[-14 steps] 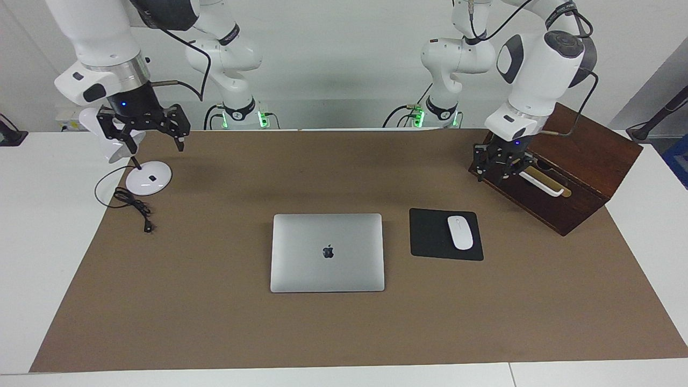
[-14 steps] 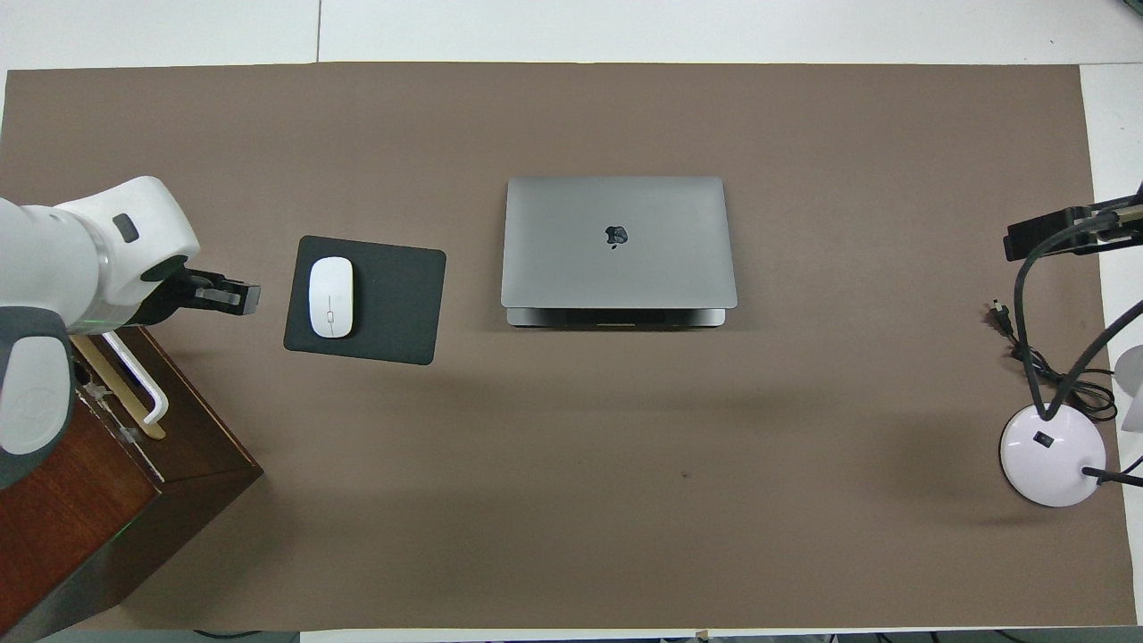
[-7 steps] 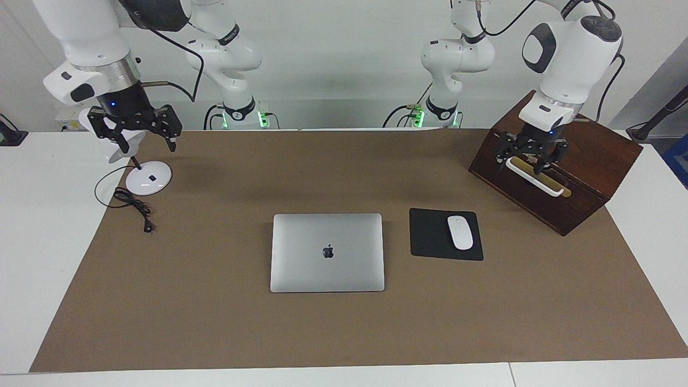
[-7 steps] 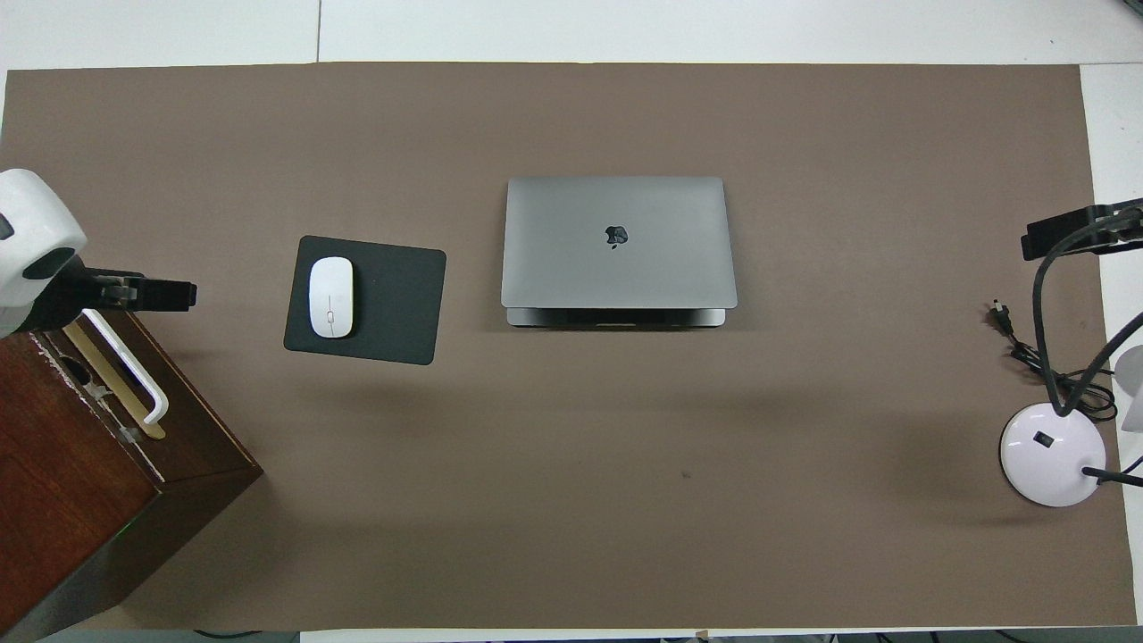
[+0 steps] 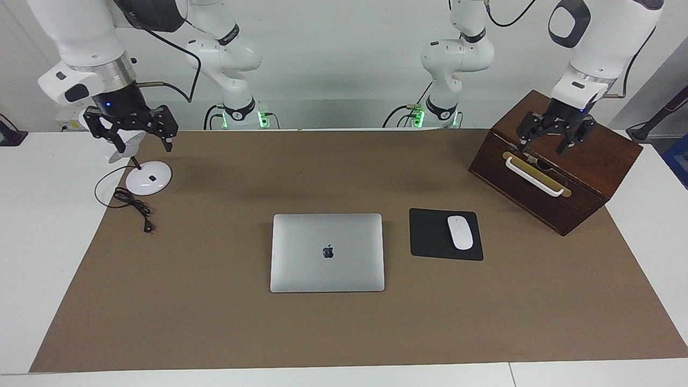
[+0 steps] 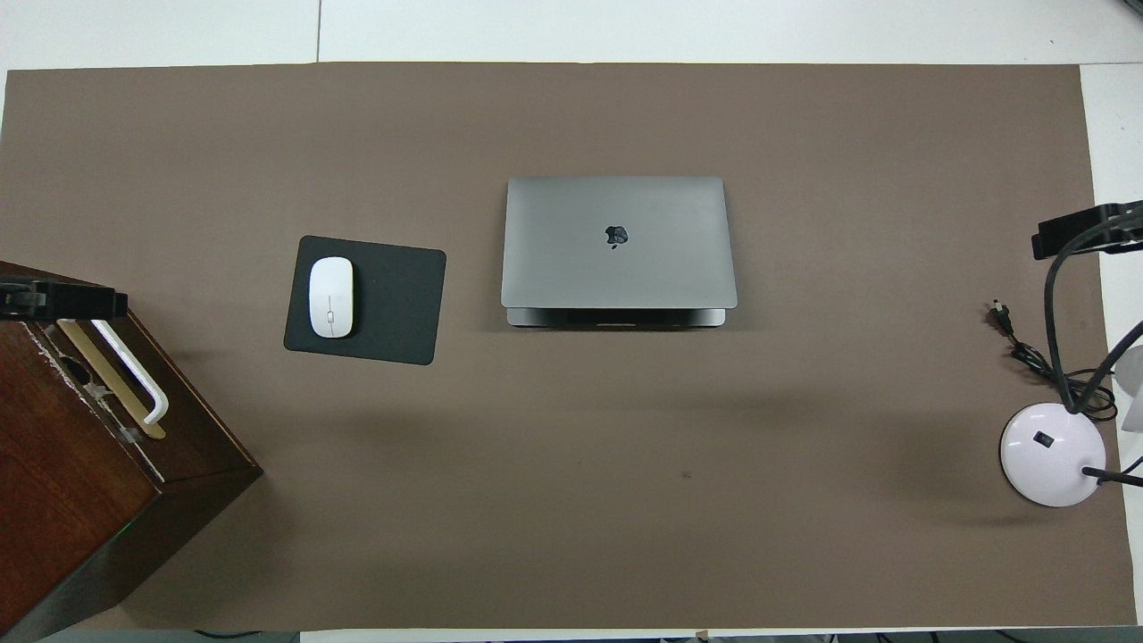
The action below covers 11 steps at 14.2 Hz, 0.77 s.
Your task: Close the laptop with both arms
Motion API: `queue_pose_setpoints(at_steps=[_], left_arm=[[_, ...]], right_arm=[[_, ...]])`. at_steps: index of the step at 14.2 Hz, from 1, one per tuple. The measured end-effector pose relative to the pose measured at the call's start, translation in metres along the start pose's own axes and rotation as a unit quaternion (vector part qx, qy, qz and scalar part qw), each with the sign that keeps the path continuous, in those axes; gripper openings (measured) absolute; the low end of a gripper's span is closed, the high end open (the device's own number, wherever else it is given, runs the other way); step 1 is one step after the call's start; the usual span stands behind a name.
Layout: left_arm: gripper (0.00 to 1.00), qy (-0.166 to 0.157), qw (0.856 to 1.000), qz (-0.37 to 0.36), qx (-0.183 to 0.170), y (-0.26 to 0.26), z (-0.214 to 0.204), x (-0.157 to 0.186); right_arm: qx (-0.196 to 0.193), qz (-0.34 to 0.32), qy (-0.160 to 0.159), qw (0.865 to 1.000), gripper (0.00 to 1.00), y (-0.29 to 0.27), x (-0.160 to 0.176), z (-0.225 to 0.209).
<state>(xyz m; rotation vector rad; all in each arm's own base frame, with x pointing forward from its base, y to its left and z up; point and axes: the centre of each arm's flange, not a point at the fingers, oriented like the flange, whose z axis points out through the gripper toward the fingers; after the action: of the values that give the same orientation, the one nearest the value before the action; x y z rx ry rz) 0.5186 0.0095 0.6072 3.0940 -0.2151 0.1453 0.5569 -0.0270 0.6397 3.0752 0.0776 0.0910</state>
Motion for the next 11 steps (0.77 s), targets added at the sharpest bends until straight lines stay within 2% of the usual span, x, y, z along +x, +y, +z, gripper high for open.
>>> queue_pose_setpoints(at_steps=[2, 5, 11], left_arm=[[1.00, -0.017, 1.000, -0.003, -0.001, 0.001, -0.002, 0.006], [1.00, -0.046, 0.999, -0.016, -0.004, 0.004, 0.017, 0.014], [1.00, -0.100, 0.995, -0.021, -0.009, 0.012, 0.031, 0.006]], right_arm=[[0.000, 0.001, 0.000, 1.000, 1.00, 0.002, 0.000, 0.000], [0.000, 0.002, -0.001, 1.000, 1.00, 0.003, 0.000, 0.001], [0.000, 0.002, -0.003, 1.000, 1.00, 0.003, 0.000, 0.003]])
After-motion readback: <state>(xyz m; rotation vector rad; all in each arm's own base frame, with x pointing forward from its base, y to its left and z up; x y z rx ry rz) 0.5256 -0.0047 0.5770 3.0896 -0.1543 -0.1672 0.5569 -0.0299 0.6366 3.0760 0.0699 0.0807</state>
